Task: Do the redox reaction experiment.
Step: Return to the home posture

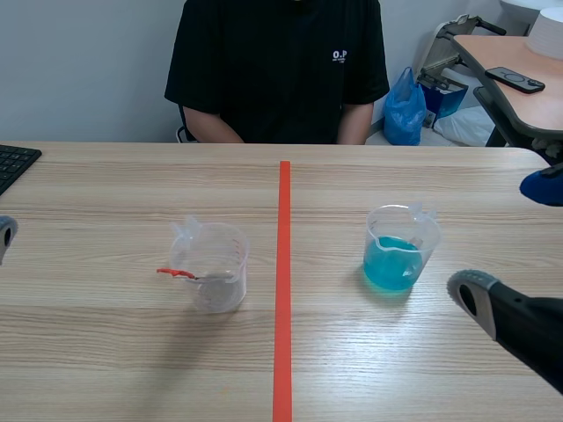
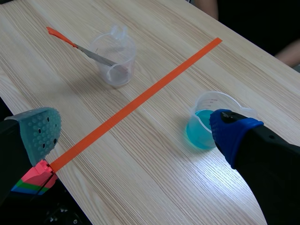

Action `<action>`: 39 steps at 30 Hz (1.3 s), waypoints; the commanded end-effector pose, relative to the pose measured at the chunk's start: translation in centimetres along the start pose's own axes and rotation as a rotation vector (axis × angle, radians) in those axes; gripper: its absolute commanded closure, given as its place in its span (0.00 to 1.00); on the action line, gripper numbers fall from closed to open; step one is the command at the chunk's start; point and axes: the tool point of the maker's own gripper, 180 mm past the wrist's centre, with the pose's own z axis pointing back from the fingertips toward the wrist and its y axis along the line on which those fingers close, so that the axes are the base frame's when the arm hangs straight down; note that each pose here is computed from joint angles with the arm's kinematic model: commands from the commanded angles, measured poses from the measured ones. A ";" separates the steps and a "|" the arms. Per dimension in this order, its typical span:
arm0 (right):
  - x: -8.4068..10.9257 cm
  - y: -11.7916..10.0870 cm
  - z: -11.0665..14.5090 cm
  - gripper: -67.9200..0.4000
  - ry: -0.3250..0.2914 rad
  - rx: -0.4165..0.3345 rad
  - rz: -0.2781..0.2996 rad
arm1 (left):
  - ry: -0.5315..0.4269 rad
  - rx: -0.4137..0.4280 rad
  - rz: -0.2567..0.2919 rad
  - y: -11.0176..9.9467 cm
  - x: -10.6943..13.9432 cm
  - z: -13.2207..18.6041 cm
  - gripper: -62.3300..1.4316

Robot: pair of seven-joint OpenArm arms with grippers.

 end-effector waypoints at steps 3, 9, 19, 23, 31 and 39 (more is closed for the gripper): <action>0.9 0.1 -0.1 0.00 -0.031 0.008 0.009 | -0.032 0.007 -0.003 0.2 0.7 -0.1 0.03; 0.5 0.1 -0.1 0.00 -0.010 0.008 0.009 | -0.045 0.006 -0.004 0.2 1.0 -0.1 0.03; 0.5 0.1 -0.1 0.00 -0.012 0.008 0.009 | -0.062 0.007 -0.005 0.3 1.3 -0.1 0.03; 0.5 0.1 -0.1 0.00 -0.012 0.008 0.009 | -0.059 0.008 -0.004 0.3 1.2 -0.1 0.03; 0.5 0.1 -0.1 0.00 -0.011 0.007 0.009 | -0.075 0.015 -0.009 0.5 1.5 -0.4 0.03; 0.5 0.1 -0.1 0.00 -0.012 0.007 0.009 | -0.086 0.018 -0.014 0.7 1.8 -0.6 0.03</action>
